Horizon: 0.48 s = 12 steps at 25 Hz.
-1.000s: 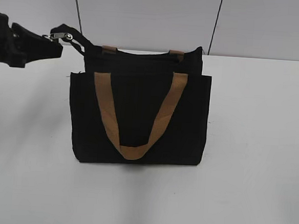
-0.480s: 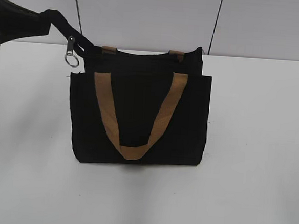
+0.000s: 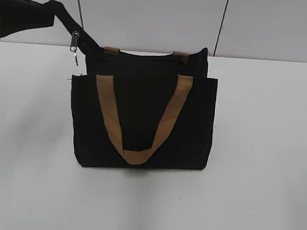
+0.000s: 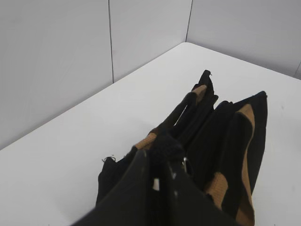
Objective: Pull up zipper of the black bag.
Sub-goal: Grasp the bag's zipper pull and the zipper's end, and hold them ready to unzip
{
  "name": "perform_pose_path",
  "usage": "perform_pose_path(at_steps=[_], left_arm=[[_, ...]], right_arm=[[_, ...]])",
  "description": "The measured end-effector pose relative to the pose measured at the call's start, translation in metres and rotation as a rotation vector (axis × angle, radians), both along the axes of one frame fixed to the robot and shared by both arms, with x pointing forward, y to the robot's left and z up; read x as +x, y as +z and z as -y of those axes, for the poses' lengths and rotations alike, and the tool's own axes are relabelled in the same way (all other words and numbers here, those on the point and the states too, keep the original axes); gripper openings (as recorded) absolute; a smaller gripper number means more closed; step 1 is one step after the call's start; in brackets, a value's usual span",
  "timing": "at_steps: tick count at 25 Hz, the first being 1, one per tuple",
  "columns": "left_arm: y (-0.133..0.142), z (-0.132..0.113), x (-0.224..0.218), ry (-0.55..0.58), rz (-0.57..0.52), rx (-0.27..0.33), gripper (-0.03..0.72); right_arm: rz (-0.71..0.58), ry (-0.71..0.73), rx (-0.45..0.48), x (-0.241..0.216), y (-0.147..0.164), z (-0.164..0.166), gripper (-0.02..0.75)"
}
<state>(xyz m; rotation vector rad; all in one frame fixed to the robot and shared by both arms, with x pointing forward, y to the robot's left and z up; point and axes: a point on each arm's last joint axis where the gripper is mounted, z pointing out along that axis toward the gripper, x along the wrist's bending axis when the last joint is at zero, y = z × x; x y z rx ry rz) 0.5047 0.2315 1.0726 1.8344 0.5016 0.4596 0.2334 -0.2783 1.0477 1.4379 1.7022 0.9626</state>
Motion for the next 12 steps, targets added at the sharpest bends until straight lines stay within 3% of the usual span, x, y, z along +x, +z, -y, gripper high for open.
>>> perform_pose_path(at_steps=[12], left_arm=[[0.0001, 0.0, 0.0, 0.0, 0.0, -0.001, 0.021]], right_arm=[[0.003, 0.001, 0.002, 0.0001, 0.0002, -0.0001, 0.579]])
